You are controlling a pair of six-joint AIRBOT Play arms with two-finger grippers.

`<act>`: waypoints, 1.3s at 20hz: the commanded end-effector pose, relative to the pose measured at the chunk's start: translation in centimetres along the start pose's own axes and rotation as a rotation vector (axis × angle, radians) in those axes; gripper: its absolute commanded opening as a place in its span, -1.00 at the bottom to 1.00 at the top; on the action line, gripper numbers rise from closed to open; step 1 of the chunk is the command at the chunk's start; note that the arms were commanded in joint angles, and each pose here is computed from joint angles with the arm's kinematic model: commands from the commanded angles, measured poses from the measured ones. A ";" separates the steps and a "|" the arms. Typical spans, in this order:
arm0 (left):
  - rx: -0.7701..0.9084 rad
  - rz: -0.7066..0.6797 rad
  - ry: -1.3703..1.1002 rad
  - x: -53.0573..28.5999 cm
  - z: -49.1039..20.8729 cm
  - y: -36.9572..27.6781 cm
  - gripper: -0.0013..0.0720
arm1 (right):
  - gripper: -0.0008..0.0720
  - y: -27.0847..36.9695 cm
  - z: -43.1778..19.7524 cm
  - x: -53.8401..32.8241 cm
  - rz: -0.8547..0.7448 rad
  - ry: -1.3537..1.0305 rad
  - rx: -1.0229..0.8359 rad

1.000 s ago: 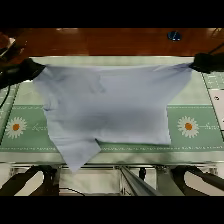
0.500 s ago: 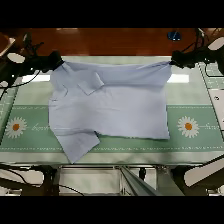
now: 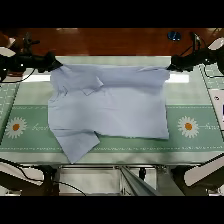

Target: Fold the shirts.

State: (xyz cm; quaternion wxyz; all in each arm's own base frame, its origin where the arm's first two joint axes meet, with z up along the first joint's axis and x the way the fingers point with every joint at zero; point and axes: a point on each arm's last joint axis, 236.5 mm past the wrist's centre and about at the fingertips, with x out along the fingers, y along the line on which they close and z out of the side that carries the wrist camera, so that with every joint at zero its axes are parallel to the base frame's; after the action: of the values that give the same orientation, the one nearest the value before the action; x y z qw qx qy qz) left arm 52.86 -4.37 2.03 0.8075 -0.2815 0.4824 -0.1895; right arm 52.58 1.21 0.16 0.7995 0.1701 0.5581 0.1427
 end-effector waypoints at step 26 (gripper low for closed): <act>-0.373 0.216 0.251 -11.3 -25.1 9.0 0.42 | 0.14 -1.9 -21.9 -6.8 -0.062 -0.021 0.341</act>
State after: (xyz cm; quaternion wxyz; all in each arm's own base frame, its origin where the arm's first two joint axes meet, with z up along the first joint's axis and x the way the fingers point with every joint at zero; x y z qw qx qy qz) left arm 30.25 3.73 -3.32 0.7078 -0.3001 0.6361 -0.0661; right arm 33.48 -3.62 -0.18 0.7635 0.2410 0.5990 0.0158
